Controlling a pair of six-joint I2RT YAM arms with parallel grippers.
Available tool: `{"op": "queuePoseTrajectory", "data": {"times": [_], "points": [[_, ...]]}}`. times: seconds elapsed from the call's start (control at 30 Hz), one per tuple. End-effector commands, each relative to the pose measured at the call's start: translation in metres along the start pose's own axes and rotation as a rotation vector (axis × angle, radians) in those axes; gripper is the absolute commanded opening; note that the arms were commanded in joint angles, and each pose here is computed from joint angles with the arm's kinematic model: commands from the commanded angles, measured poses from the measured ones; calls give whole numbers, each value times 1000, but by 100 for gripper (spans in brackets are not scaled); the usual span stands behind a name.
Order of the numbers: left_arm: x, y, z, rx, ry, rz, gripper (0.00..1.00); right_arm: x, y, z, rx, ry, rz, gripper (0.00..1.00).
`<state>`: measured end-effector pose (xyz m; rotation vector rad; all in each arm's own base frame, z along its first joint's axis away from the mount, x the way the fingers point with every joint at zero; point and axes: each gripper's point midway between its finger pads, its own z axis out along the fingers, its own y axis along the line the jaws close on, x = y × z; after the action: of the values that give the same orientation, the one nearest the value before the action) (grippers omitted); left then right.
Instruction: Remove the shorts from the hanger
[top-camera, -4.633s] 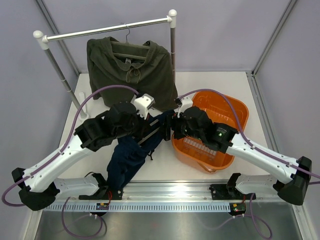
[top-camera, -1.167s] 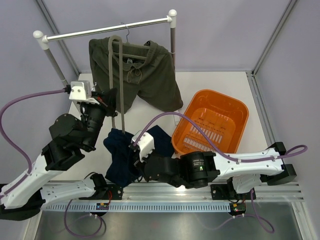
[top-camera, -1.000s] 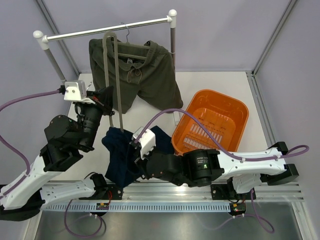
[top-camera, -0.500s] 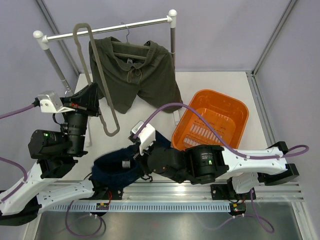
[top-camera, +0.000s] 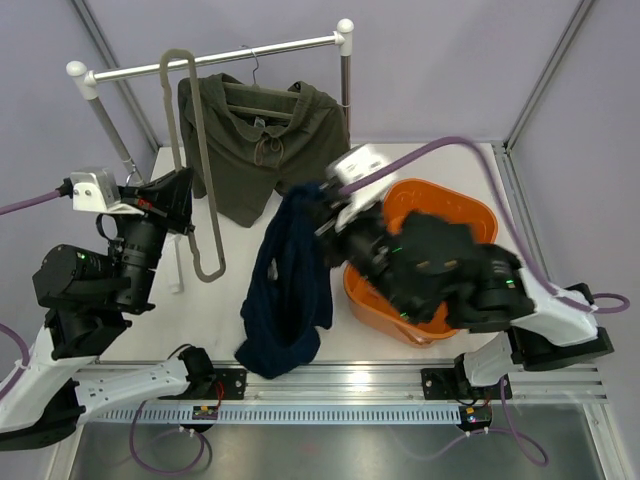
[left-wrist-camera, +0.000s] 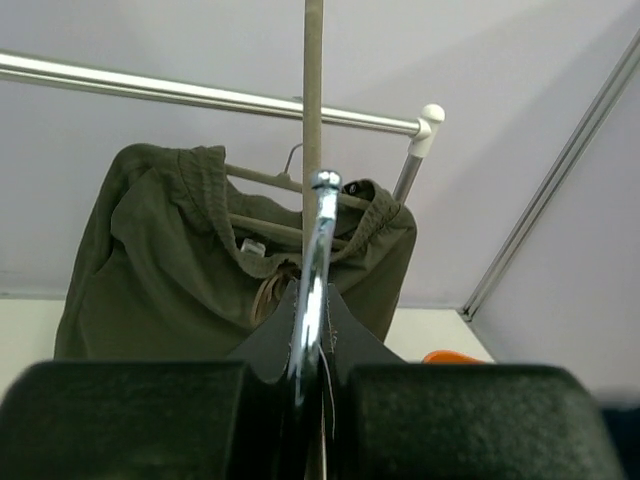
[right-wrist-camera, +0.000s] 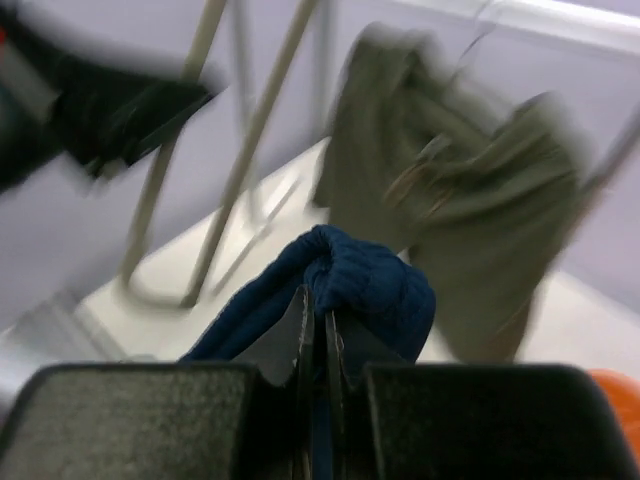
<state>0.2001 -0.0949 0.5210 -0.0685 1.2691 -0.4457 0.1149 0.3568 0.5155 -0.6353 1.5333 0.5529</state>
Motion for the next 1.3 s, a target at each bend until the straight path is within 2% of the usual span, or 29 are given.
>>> {"op": "queuePoseTrajectory", "data": {"times": [0.0, 0.07, 0.17, 0.27, 0.37, 0.7, 0.87, 1.0, 1.17, 1.27], "points": [[21, 0, -13, 38, 120, 12, 0, -110, -127, -62, 352, -269, 46, 0], [31, 3, -19, 46, 153, 16, 0, -144, -174, -98, 437, -374, 96, 0], [51, 7, -31, 63, 225, 30, 0, -158, -213, -133, 453, -448, 165, 0], [69, 12, -39, 61, 278, 38, 0, -153, -239, -154, 484, -495, 198, 0], [78, 16, -47, 72, 301, 30, 0, -141, -245, -159, 486, -507, 195, 0], [93, 11, -56, 115, 352, 17, 0, -89, -223, -129, 465, -423, 133, 0], [101, 8, -58, 126, 382, 19, 0, -59, -212, -94, 443, -332, 102, 0], [105, 8, -61, 131, 399, 13, 0, -52, -215, -74, 433, -302, 121, 0], [111, 13, -68, 130, 434, 15, 0, -50, -244, -57, 481, -260, 138, 0], [116, 15, -74, 132, 456, 16, 0, -30, -258, -45, 519, -207, 192, 0]]}}
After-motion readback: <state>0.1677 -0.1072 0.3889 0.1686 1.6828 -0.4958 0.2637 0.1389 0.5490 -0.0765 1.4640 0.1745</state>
